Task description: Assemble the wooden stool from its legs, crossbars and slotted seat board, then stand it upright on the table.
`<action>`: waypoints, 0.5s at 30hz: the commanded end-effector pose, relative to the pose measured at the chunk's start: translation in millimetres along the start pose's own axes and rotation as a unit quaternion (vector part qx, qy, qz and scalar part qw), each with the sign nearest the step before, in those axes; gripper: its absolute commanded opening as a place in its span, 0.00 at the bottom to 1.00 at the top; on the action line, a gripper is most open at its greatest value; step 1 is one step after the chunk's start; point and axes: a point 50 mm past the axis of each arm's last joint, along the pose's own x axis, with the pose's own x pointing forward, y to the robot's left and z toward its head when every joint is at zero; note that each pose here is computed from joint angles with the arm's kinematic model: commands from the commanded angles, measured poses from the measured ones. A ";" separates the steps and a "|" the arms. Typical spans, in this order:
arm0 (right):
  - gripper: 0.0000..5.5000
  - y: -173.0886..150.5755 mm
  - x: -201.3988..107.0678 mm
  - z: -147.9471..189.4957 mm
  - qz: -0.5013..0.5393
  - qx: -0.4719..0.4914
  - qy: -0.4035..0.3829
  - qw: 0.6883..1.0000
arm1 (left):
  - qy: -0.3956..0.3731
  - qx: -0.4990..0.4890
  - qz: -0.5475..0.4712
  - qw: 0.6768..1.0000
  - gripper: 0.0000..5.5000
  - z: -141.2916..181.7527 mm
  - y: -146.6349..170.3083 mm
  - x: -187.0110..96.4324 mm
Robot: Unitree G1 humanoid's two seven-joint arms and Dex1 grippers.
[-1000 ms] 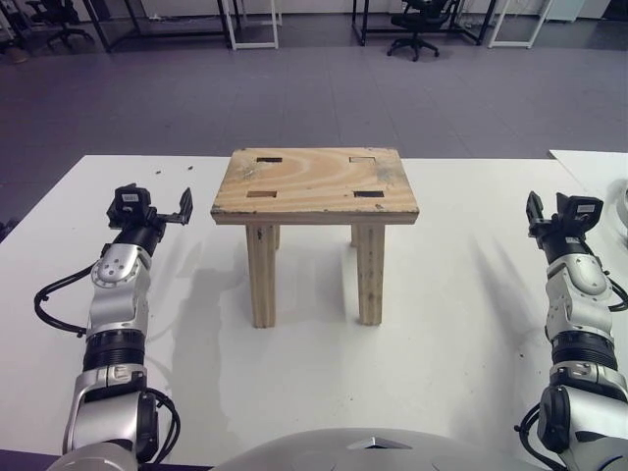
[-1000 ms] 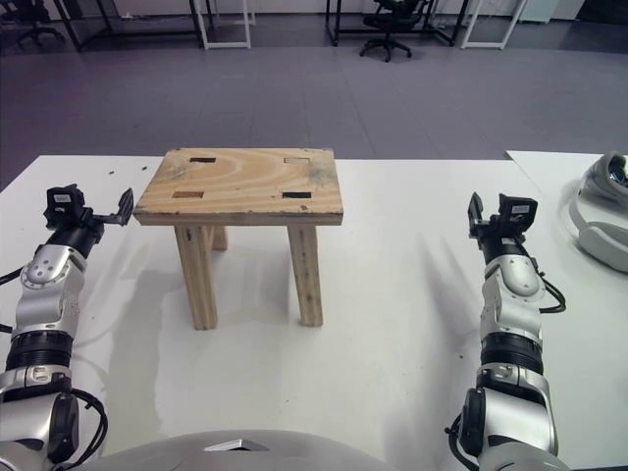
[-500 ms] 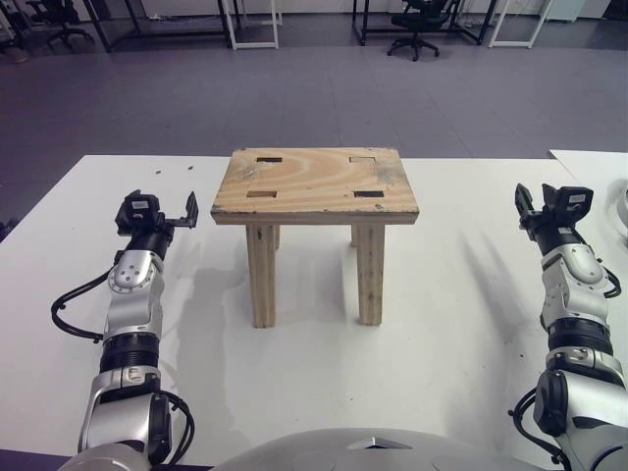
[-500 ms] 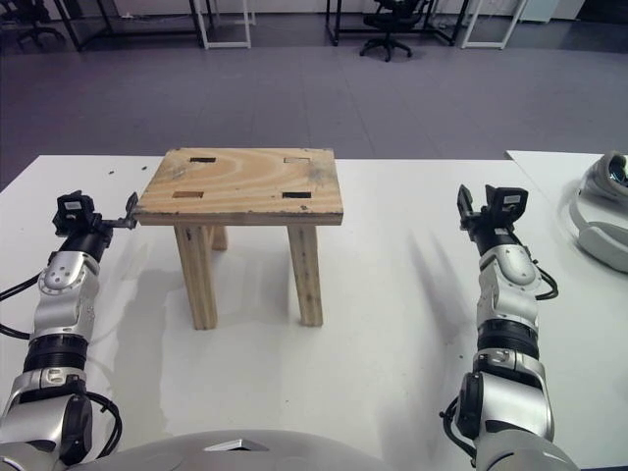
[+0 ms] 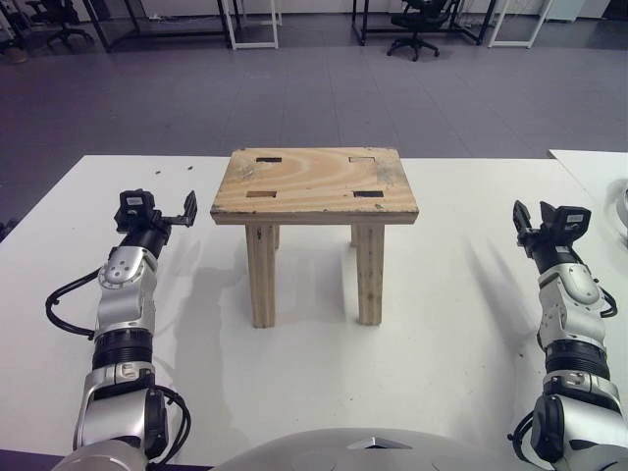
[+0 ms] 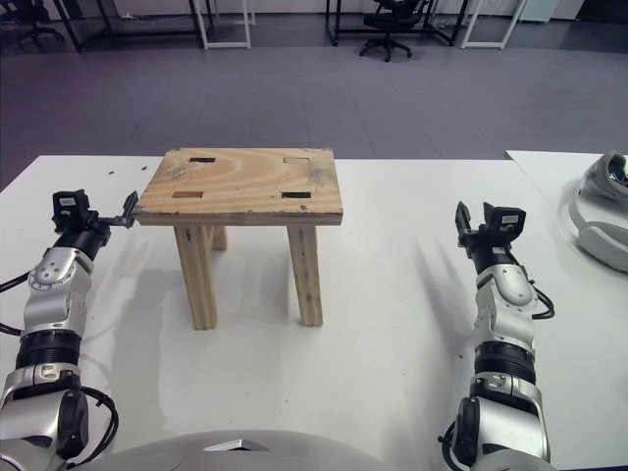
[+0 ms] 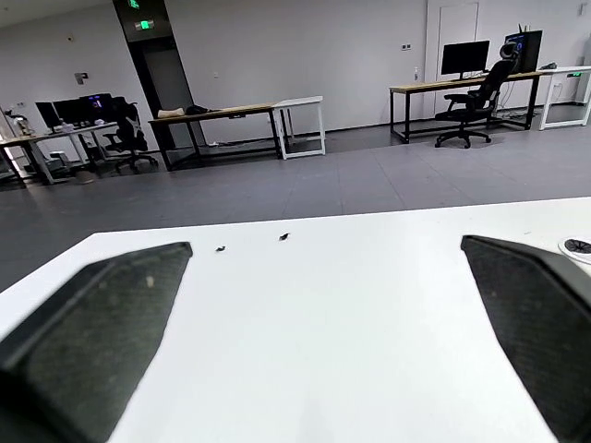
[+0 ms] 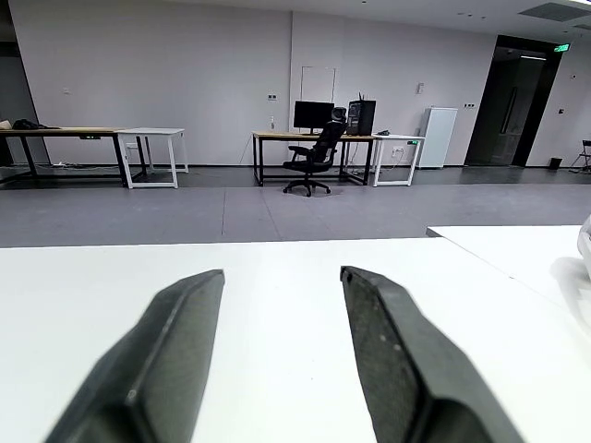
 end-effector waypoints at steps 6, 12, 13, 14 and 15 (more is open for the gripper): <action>0.43 14.4 6.8 1.0 0.005 0.005 -0.013 1.000 | -0.011 -0.004 -0.012 1.000 0.98 13.3 1.3 17.3; 0.43 16.5 -4.5 0.8 0.010 -0.033 -0.015 0.999 | 0.014 0.000 -0.039 0.999 0.98 3.4 -3.7 27.4; 0.43 16.3 -6.1 1.3 0.009 -0.036 -0.015 0.999 | 0.014 0.000 -0.042 0.999 0.98 3.3 -4.4 29.2; 0.43 15.1 -7.4 2.1 0.007 -0.037 -0.016 0.999 | 0.012 0.000 -0.043 0.999 0.98 4.0 -5.5 31.0; 0.43 13.3 -8.2 2.5 0.004 -0.037 -0.016 0.999 | 0.009 0.000 -0.044 0.999 0.98 4.5 -6.5 32.1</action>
